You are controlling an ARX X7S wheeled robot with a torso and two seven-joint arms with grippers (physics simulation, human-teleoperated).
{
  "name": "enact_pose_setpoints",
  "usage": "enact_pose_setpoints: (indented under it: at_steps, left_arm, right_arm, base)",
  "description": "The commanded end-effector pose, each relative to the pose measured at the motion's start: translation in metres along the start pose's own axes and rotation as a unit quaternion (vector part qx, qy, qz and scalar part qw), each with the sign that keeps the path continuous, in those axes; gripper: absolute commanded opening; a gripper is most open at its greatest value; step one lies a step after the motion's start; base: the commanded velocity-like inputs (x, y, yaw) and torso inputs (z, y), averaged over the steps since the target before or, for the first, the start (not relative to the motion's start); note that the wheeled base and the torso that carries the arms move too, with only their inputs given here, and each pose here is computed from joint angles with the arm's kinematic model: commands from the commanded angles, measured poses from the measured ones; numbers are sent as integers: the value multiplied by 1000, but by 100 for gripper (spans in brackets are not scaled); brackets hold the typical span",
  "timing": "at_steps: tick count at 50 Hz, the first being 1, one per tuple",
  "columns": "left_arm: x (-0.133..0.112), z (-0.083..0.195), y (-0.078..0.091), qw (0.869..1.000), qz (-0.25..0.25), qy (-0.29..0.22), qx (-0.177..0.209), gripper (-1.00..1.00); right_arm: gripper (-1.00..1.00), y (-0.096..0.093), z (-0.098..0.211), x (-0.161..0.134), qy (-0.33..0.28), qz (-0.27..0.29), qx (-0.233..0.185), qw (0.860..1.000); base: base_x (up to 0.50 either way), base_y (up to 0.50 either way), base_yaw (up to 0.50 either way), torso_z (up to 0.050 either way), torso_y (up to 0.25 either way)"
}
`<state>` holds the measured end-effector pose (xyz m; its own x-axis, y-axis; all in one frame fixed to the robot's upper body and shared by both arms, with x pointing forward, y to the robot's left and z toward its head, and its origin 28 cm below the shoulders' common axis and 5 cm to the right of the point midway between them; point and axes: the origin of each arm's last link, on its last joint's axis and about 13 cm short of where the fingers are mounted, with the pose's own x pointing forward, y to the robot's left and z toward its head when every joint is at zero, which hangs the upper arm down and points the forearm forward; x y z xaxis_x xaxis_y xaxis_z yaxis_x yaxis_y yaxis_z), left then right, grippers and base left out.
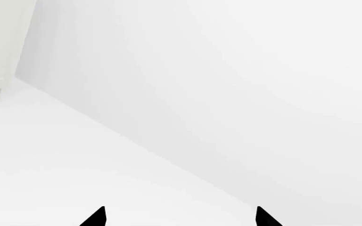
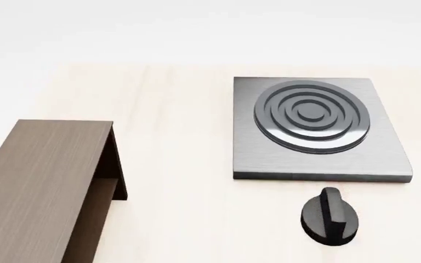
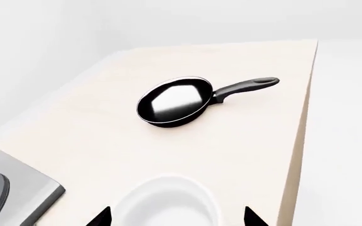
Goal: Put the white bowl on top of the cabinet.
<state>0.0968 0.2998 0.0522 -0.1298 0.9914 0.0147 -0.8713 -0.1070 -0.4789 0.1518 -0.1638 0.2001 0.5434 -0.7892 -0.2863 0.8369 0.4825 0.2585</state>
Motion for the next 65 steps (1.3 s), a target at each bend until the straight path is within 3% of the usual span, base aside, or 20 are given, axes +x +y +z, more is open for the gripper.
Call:
enact_pose_setpoints:
  at_steps: [1,11,19,29,51,54,59,65]
  left_arm:
    - [1,0,1,1000,-9,1,-3,100]
    - [1,0,1,1000,-9,-1,-2,100]
    - [0,0,1,1000,-10,-1,-1,100]
    - [1,0,2,1000,-9,-1,-1,100]
    - [0,-1,1,1000,-11,-3,-1,100]
    - [0,-1,1,1000,-10,-2,0,100]
    - [1,-1,1,1000,-10,-2,0,100]
    - [0,-1,1,1000,-11,-2,0,100]
  right_arm:
    - [100,14,-5,12,31,-9,-13,999]
    - [100,25,-13,25,55,-18,-25,998]
    - [100,1,-3,28,39,-80,21,996]
    - [100,-10,2,30,34,-99,42,994]
    - [100,23,-27,44,89,-52,-73,992]
    - [100,25,-28,45,91,-50,-71,992]
    - [100,21,-25,48,99,-55,-25,993]
    - [100,20,-33,55,122,-70,-44,989]
  base:
    - [0,0,0,0,0]
    - [0,0,0,0,0]
    - [0,0,0,0,0]
    - [0,0,0,0,0]
    - [0,0,0,0,0]
    - [0,0,0,0,0]
    - [0,0,0,0,0]
    - [0,0,0,0,0]
